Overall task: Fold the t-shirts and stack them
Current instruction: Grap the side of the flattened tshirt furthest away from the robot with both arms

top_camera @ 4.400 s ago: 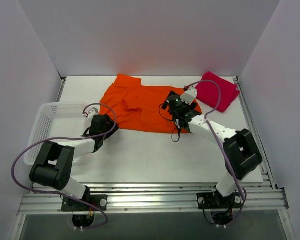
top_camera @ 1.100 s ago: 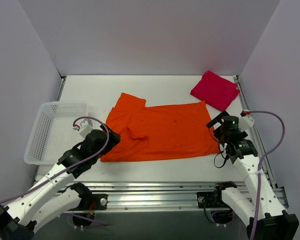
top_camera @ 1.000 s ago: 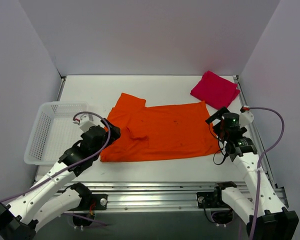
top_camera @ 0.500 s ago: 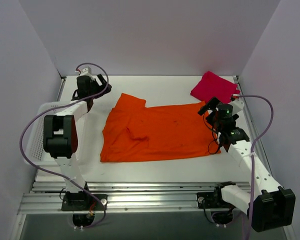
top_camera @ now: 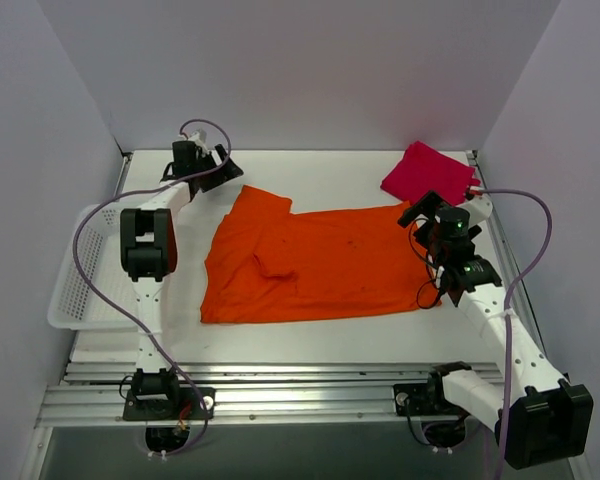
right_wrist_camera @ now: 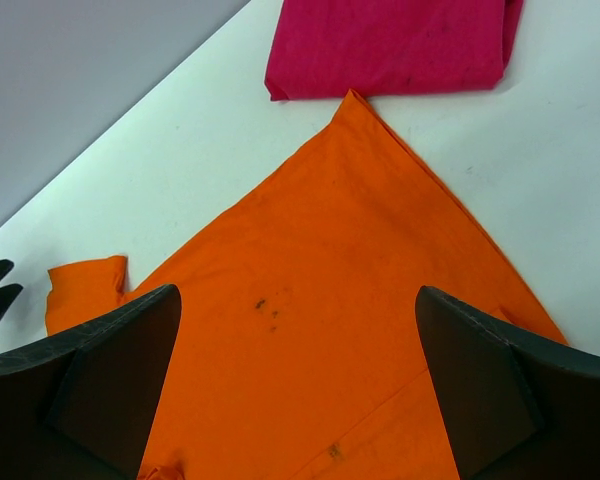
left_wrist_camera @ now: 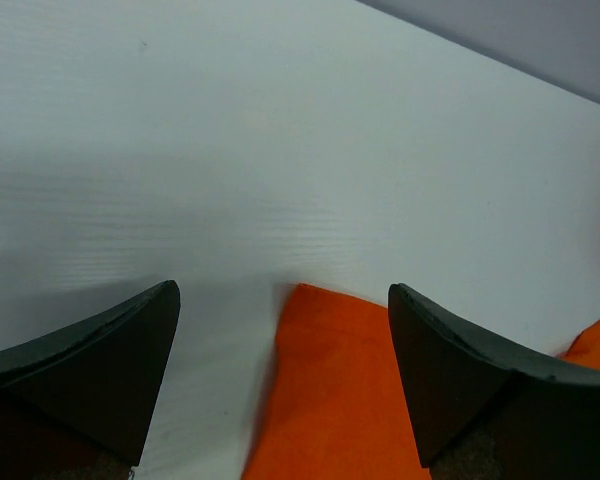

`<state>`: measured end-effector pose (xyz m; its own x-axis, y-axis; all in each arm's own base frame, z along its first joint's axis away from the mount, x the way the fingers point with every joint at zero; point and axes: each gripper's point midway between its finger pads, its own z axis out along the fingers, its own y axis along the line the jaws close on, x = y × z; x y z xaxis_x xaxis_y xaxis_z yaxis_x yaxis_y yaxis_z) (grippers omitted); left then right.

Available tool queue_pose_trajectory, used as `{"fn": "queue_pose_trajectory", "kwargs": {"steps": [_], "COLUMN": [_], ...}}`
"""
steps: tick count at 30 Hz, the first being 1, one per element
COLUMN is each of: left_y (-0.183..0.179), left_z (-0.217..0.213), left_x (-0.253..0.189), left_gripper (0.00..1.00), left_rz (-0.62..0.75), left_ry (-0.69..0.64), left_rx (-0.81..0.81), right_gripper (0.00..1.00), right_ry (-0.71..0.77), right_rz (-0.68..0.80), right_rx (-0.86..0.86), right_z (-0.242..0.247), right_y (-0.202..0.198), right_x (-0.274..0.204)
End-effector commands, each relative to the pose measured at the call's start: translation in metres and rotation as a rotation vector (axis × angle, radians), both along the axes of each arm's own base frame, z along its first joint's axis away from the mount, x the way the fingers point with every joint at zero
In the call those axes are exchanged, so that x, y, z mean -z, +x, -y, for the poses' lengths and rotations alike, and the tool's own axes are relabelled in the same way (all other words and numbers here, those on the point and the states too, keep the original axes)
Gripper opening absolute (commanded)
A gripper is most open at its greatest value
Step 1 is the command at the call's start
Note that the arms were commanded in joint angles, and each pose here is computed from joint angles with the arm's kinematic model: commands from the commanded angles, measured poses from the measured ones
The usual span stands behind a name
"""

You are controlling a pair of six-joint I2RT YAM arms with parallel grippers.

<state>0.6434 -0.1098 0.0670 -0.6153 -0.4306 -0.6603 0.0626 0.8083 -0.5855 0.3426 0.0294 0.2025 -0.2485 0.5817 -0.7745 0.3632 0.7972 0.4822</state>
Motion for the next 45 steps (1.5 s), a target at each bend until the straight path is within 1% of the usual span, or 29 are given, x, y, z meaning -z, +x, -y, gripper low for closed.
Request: {"fn": "queue_pose_trajectory", "kwargs": {"steps": [1, 5, 8, 12, 17, 18, 19, 20, 21, 22, 28, 33, 37, 38, 40, 41, 42, 43, 44, 45], "left_y": [-0.008, -0.021, -0.026, -0.031, -0.028, -0.028, -0.027, -0.028, -0.029, -0.029, -0.033, -0.04, -0.043, -0.044, -0.045, -0.044, -0.044, -0.044, -0.043, -0.045], "left_z": [0.035, 0.047, 0.049, 0.047, 0.045, 0.045, 0.046, 0.05, 0.051, 0.05, 0.049, 0.059, 0.061, 0.058, 0.054, 0.053, 0.052, 0.05, 0.046, 0.045], "left_x": [-0.011, 0.008, 0.019, 0.036, 0.033, 0.039, 0.038, 0.039, 0.04, 0.04, 0.051, 0.058, 0.06, 0.061, 0.064, 0.064, 0.067, 0.07, 0.067, 0.077], "left_gripper": [0.94, 0.94, 0.94, 0.94, 0.94, 0.94, 0.96, 1.0, 0.94, 0.92, 0.91, 0.86, 0.78, 0.71, 0.65, 0.57, 0.53, 0.43, 0.17, 0.13], "left_rz": [-0.014, -0.084, -0.105, -0.142, -0.132, -0.143, -0.144, -0.148, -0.152, -0.153, -0.197, -0.221, -0.234, -0.242, -0.254, -0.255, -0.264, -0.275, -0.289, -0.314], "left_ry": [0.037, 0.102, 0.133, 0.147, 0.152, 0.155, 0.152, 0.149, 0.153, 0.158, 0.232, 0.243, 0.263, 0.274, 0.29, 0.293, 0.3, 0.312, 0.325, 0.334], "left_rx": [0.081, 0.079, 0.064, 0.051, 0.032, 0.033, 0.039, 0.049, 0.049, 0.044, 0.001, 0.036, 0.042, 0.031, 0.012, 0.009, 0.002, -0.013, -0.034, -0.034], "right_gripper": [1.0, 1.0, 1.0, 1.0, 1.0, 1.0, 1.0, 1.0, 1.0, 1.0, 1.0, 1.0, 1.0, 1.0, 1.0, 1.0, 1.0, 1.0, 1.0, 1.0], "right_ry": [-0.009, -0.009, -0.009, -0.009, -0.008, -0.008, -0.009, -0.01, -0.01, -0.009, -0.006, -0.006, -0.001, -0.001, -0.001, -0.002, -0.002, -0.001, 0.0, -0.001], "right_rz": [0.035, 0.024, 0.021, 0.018, 0.015, 0.014, 0.013, 0.01, 0.008, 0.008, 0.003, 0.002, -0.006, -0.008, -0.006, -0.005, -0.005, -0.006, -0.005, -0.006], "right_rx": [0.03, 0.033, 0.033, 0.031, 0.03, 0.03, 0.033, 0.033, 0.033, 0.032, 0.028, 0.03, 0.026, 0.025, 0.024, 0.025, 0.027, 0.026, 0.024, 0.026], "right_z": [0.007, 0.008, 0.008, 0.007, 0.007, 0.007, 0.008, 0.008, 0.008, 0.007, 0.007, 0.007, 0.006, 0.006, 0.006, 0.007, 0.007, 0.007, 0.007, 0.007], "right_y": [0.003, 0.005, 0.005, 0.005, 0.004, 0.005, 0.005, 0.005, 0.005, 0.005, 0.006, 0.006, 0.007, 0.008, 0.007, 0.007, 0.007, 0.007, 0.007, 0.007], "right_x": [-0.006, -0.002, -0.001, 0.0, 0.001, 0.002, 0.002, 0.004, 0.004, 0.004, 0.005, 0.007, 0.01, 0.01, 0.01, 0.009, 0.009, 0.01, 0.009, 0.01]}}
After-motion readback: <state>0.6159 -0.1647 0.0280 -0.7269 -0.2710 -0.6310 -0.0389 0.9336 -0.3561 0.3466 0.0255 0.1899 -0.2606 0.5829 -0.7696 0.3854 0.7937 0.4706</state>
